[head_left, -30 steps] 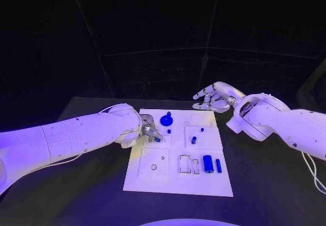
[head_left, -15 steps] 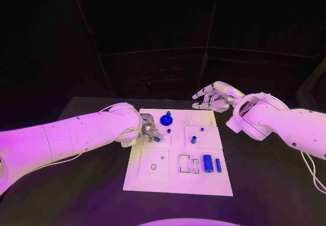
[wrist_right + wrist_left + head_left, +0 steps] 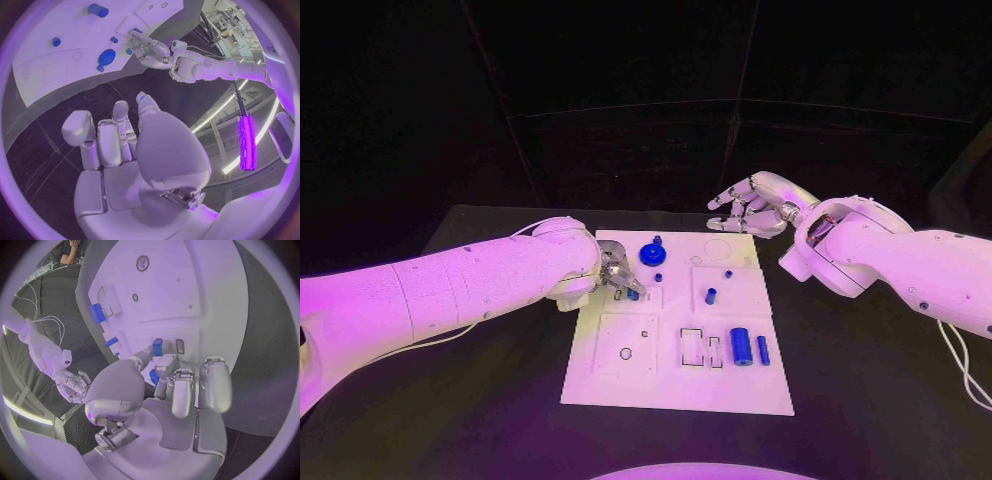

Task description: Assemble the parts on the task board

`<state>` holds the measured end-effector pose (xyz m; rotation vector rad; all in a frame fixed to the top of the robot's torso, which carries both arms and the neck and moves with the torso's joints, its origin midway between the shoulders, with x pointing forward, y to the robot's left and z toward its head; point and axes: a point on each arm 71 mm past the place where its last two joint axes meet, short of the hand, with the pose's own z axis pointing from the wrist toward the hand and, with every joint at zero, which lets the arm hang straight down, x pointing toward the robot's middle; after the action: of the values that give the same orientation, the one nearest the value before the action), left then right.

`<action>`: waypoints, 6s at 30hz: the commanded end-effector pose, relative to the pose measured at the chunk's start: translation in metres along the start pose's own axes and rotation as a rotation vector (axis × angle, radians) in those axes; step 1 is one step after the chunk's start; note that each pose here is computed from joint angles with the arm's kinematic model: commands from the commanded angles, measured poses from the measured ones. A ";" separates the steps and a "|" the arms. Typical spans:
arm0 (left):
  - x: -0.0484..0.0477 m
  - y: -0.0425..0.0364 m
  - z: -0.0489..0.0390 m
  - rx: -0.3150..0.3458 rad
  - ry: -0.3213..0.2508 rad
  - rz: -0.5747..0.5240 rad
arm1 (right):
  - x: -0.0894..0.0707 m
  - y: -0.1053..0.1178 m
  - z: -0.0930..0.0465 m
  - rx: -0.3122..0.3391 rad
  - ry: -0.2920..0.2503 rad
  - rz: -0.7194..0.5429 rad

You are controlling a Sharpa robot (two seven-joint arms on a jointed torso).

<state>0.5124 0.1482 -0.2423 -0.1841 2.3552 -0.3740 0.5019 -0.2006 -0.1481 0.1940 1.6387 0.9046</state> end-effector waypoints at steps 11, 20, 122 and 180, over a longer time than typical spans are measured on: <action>0.0019 -0.0010 0.0013 -0.016 0.015 0.015 | 0.000 0.002 0.001 -0.011 0.004 0.004; 0.0015 -0.0028 0.0023 -0.016 0.010 0.013 | 0.000 0.002 0.001 -0.011 0.004 0.007; -0.0833 0.0235 0.0219 -0.088 0.054 0.043 | 0.005 0.003 0.010 -0.015 0.009 0.018; -0.0751 0.0269 -0.0057 0.003 -0.105 -0.122 | 0.004 0.001 0.010 -0.005 0.011 0.017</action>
<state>0.5614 0.1924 -0.2026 -0.2518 2.3135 -0.3952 0.5097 -0.1938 -0.1517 0.2035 1.6449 0.9182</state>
